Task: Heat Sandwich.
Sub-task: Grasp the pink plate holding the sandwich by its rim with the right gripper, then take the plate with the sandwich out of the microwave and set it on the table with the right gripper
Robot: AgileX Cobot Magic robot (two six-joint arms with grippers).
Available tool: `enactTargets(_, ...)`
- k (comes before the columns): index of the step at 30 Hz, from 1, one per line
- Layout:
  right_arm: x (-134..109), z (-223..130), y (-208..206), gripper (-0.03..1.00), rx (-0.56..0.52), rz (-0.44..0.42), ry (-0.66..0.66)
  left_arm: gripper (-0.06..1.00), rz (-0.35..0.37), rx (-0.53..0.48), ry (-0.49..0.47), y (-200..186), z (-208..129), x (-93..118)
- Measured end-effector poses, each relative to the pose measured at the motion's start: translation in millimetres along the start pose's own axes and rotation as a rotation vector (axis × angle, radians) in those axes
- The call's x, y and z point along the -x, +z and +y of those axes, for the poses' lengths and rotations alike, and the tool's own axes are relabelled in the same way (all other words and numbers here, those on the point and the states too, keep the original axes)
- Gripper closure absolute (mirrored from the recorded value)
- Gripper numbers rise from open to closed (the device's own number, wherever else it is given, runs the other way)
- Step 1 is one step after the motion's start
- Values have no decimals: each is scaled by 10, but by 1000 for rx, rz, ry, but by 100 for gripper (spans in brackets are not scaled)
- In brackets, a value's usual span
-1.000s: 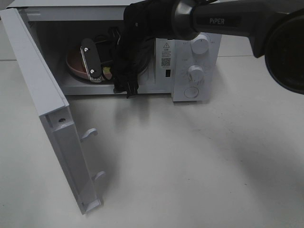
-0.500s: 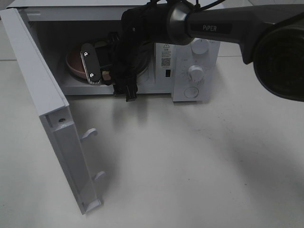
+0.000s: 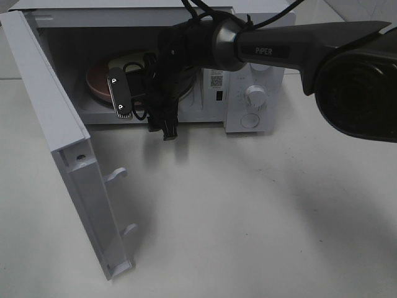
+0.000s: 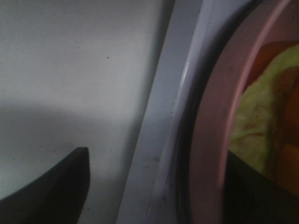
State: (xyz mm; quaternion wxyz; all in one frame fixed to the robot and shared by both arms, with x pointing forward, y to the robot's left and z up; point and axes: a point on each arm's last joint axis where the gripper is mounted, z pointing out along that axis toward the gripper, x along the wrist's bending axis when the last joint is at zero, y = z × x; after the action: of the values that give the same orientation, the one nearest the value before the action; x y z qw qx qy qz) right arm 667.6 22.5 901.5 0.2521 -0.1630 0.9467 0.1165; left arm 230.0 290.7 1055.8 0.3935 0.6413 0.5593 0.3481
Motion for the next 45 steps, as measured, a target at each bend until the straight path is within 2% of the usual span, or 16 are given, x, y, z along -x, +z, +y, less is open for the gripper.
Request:
enactTargets(1,6,2,0,35,2,-7,15,-2,0,0,0,0,0,0)
enactTargets(2,30,-7,-7,48,0,-22,34,-2,0,0,0,0,0,0)
enactTargets(3,33,-10,-5,57,-2,-27,43,-2,0,0,0,0,0,0)
enactTargets(4,33,-10,-5,57,-2,-27,43,-2,0,0,0,0,0,0)
enactTargets(5,45,-9,-10,66,-2,-35,54,-2,0,0,0,0,0,0)
enactTargets(6,59,-10,-18,82,-5,-43,64,-2,0,0,0,0,0,0)
enactTargets(7,66,-10,-19,84,-5,-49,63,-2,0,0,0,0,0,0)
enactTargets(22,60,-22,-185,85,-29,1,26,-2,0,0,0,0,0,0)
enactTargets(45,-361,-215,-683,85,13,47,-328,-2,0,0,0,0,0,0)
